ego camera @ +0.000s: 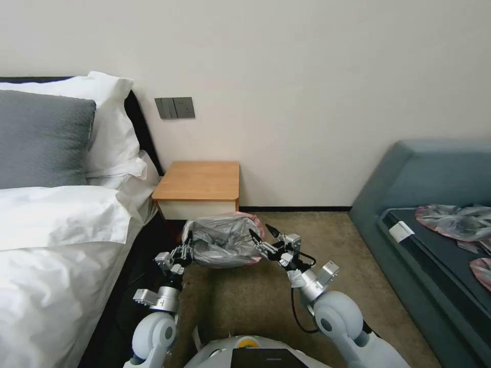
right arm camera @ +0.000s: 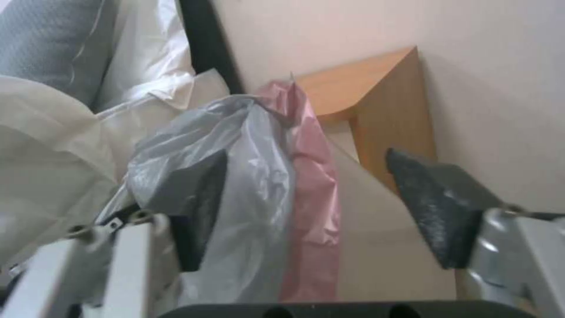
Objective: Pick up the garbage bag from the table and place it over the trash can.
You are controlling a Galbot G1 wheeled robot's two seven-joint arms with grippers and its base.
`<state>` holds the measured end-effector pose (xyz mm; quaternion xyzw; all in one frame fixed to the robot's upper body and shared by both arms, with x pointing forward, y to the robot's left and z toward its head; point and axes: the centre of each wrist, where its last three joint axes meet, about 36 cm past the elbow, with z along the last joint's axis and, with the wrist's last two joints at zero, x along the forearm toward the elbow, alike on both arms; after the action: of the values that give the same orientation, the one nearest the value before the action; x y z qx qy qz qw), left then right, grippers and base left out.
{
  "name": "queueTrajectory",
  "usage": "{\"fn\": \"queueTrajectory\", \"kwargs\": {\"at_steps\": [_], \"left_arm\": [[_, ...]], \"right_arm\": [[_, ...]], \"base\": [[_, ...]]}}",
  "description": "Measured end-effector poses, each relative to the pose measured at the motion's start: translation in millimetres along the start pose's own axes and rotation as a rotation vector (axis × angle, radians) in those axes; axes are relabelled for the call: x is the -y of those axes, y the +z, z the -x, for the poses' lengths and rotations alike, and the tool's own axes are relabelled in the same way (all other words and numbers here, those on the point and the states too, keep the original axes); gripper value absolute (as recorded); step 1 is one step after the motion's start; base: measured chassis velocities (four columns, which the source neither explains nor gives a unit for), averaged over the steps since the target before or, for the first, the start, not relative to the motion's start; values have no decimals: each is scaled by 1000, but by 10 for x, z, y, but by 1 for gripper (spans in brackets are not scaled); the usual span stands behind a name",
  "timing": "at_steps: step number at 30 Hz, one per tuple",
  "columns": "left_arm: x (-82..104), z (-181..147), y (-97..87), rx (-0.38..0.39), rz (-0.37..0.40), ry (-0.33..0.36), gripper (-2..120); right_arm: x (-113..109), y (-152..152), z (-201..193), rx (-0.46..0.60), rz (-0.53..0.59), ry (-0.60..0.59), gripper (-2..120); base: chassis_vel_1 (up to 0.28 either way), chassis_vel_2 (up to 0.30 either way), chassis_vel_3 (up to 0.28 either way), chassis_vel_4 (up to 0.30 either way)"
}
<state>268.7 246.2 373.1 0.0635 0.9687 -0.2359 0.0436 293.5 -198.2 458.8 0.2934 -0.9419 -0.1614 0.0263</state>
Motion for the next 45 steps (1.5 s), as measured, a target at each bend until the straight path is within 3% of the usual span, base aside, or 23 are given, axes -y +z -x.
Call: {"fn": "queueTrajectory", "kwargs": {"at_steps": [4,5,14,17,19,26,32,45], "left_arm": [[0,-3,19,-5,0,-1,8],[0,-2,26,-7,0,-1,8],[1,-3,28,-7,0,-2,8],[-3,-5,26,-8,1,-3,8],[-3,-6,28,-8,1,-4,8],[14,-15,43,-13,0,0,8],[26,-60,71,-36,18,61,8],[11,-69,91,-47,27,65,8]], "right_arm": [[-27,-36,-1,11,-13,-12,54],[-31,-39,-3,12,-18,-16,46],[-16,-11,3,9,-18,-13,19],[-20,-17,7,14,-20,-15,3],[-20,-20,7,15,-22,-14,0],[-14,-25,12,22,-24,-12,0],[23,-46,69,36,-35,-4,0],[133,4,99,47,-115,41,0]], "base": [[0,0,0,0],[0,0,0,0],[0,0,0,0],[0,0,0,0],[0,0,0,0],[0,0,0,0],[0,0,0,0],[0,0,0,0]]}}
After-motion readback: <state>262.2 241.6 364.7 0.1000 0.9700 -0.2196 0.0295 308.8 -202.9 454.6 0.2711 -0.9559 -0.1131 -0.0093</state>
